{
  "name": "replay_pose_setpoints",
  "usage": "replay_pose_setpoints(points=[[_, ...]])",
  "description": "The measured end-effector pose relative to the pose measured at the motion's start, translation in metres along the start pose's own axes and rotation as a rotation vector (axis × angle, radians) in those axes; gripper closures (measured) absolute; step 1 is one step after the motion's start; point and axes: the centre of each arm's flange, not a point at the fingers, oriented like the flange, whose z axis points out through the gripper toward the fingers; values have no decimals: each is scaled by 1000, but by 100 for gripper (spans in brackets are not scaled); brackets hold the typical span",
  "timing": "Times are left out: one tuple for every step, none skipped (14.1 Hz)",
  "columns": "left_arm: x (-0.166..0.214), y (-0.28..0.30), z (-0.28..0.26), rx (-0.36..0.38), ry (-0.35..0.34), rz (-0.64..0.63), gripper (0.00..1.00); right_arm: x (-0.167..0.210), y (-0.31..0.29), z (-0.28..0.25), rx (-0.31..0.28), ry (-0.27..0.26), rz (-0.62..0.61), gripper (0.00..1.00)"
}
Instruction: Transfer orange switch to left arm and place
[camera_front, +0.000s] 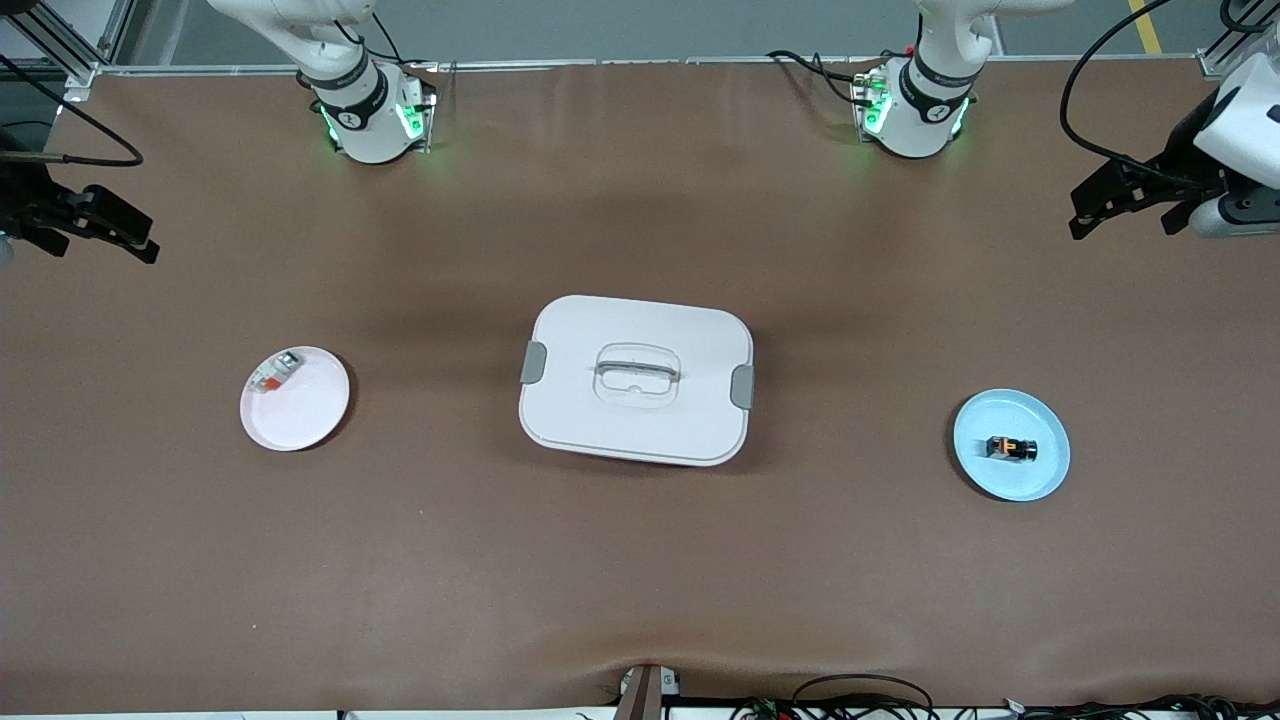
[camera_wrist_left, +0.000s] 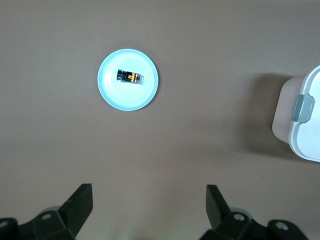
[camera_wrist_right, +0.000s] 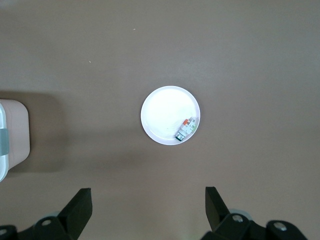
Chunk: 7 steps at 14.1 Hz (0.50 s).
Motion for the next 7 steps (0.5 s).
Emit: replay_pose_setpoints(points=[[0, 0, -1, 0, 2, 0, 0, 0, -1, 0, 0, 0, -1, 0], [0, 0, -3, -1, 7, -1, 0, 0, -1, 0, 0, 0, -2, 0], [0, -1, -5, -1, 10, -2, 0, 0, -2, 0, 0, 0, -4, 0], [1, -2, -6, -2, 13, -4, 0, 0, -3, 0, 0, 0, -6, 0], [1, -3, -6, -2, 14, -6, 0, 0, -5, 0, -1, -1, -9, 0], [1, -4, -7, -2, 15, -7, 0, -1, -6, 0, -1, -1, -12, 0], [1, -4, -8, -2, 17, -8, 0, -1, -7, 0, -1, -1, -13, 0]])
